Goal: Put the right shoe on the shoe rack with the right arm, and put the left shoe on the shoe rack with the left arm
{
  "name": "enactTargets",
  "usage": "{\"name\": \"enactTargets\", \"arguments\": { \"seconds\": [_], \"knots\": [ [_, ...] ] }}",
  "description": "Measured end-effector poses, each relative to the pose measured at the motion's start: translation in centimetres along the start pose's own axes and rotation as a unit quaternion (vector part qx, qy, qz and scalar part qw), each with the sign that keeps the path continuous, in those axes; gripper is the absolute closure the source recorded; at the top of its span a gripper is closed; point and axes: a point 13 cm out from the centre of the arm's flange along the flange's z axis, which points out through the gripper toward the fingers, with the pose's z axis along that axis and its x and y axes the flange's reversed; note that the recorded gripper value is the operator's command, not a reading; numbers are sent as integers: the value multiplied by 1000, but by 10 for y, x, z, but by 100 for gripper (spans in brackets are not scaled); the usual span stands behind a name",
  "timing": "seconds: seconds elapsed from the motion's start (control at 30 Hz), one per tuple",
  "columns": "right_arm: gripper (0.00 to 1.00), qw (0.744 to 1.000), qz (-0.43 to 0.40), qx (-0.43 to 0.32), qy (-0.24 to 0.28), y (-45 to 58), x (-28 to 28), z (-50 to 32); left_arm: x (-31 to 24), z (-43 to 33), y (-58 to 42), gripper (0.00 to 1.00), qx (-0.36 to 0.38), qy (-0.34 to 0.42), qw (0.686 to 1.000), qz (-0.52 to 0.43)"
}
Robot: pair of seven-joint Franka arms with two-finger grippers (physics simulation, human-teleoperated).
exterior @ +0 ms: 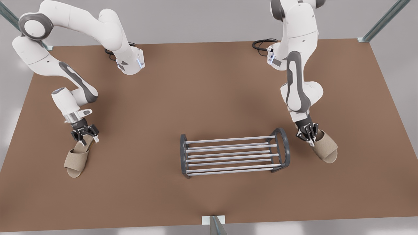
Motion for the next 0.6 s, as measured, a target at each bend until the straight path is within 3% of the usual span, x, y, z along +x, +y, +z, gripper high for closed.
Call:
{"name": "enactTargets", "arguments": {
  "seconds": [0.33,0.5,0.6],
  "knots": [
    [0,999,-44,-5,-3,-20,21,-14,-93,-164,-165,76,194,16,981,7],
    [0,993,-118,19,12,-80,89,4,-69,-230,-246,76,276,44,959,45],
    [0,973,-220,62,12,-166,128,7,-31,-242,-265,76,290,69,952,71]
  ]
}}
